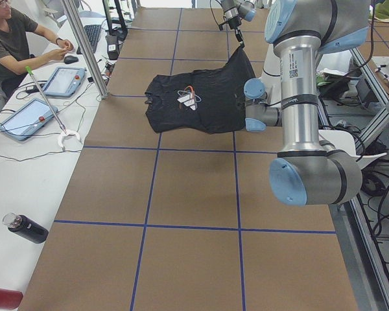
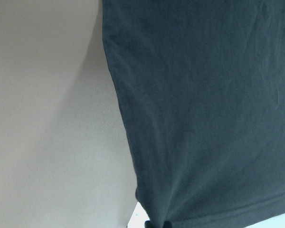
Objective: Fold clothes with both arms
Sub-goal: 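Carry both hem corners away from the robot over the shirt toward the collar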
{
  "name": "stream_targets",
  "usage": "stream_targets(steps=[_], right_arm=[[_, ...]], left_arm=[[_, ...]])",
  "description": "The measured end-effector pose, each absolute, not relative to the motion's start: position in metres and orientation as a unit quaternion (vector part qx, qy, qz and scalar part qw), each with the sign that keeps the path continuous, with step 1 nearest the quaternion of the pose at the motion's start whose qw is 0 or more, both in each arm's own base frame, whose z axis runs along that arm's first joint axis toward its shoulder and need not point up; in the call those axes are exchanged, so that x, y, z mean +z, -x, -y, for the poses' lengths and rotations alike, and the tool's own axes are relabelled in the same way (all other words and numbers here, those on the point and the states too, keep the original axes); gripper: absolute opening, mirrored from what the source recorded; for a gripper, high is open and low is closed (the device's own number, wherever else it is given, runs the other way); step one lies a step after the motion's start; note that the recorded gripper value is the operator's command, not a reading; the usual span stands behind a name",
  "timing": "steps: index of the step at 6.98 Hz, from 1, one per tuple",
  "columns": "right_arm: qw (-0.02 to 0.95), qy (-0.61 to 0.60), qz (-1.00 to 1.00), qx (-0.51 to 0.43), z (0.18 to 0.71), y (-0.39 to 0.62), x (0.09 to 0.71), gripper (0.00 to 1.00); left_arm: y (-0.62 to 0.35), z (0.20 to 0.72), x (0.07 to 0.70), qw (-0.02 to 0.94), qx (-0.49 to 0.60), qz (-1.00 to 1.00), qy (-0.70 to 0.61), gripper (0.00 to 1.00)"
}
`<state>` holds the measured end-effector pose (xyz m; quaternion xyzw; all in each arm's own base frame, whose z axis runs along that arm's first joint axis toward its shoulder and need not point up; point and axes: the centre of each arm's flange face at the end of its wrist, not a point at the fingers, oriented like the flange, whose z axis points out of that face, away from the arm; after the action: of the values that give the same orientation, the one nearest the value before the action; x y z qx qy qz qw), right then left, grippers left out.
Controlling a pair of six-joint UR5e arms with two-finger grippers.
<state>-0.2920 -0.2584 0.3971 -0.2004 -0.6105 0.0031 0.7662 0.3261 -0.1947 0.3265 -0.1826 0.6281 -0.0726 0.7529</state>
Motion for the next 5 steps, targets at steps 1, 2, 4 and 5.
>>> stream_targets(steps=[1, 2, 4, 5], right_arm=[[0.759, 0.168, 0.629, 0.019, 0.296, 0.292, 0.387, 0.00], [0.752, 0.138, 0.644, 0.030, 0.331, 0.292, 0.376, 0.00], [0.748, 0.079, 0.658, 0.044, 0.386, 0.289, 0.363, 0.00], [0.749, 0.051, 0.659, 0.047, 0.411, 0.287, 0.363, 0.00]], left_arm=[[-0.312, 0.222, 0.318, 0.744, -0.092, -0.644, 0.155, 0.00], [-0.300, 0.247, 0.308, 0.734, -0.103, -0.660, 0.120, 0.00], [-0.284, 0.298, 0.306, 0.727, -0.129, -0.672, 0.055, 0.00], [-0.285, 0.326, 0.316, 0.730, -0.144, -0.667, 0.030, 0.00]])
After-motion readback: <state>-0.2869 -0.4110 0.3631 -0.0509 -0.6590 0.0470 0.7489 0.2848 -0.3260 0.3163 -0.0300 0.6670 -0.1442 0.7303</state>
